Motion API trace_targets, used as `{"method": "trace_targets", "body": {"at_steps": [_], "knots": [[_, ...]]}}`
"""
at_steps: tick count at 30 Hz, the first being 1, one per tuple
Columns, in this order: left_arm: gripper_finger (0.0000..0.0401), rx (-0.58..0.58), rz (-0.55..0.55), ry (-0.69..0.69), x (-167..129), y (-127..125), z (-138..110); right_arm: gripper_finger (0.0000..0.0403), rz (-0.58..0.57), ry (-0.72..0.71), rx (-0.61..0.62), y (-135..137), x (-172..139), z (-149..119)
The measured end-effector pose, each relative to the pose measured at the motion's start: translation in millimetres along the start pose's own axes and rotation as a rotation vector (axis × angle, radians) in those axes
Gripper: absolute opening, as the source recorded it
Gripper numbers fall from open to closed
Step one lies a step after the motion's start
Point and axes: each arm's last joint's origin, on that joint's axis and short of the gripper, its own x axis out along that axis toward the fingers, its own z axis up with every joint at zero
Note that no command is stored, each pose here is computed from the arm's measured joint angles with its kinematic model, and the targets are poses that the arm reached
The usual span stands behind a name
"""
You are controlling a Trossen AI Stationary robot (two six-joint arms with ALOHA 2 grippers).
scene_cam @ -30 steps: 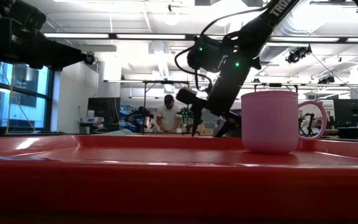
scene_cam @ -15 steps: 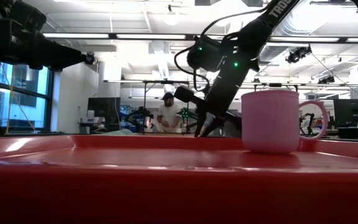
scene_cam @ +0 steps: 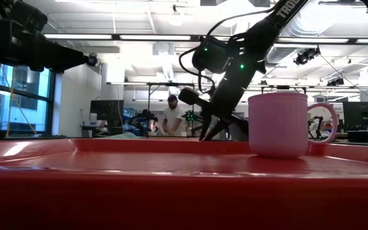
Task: Set up tray
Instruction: Put the pink plate on the center of the red serving tray
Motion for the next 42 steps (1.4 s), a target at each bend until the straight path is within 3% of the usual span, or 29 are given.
{"method": "trace_targets", "body": {"at_steps": [10,22,30,42], "knots": [[0.0193,0.000,0.000,0.000,0.0,0.0,0.0,0.0001,0.023,-0.056,0.003,3.6,-4.5,3.6],[0.0193,0.000,0.000,0.001,0.0,0.0,0.0,0.0001,0.064,-0.208,-0.012,10.7,-40.6,37.4],[0.0193,0.001,-0.001,0.005,0.0,0.0,-0.4,0.0001,0.148,-0.306,-0.020,18.1,-77.1,59.7],[0.0193,0.001,-0.001,0.006,0.0,0.0,-0.5,0.0001,0.324,-0.438,-0.024,33.5,-116.1,72.6]]}}
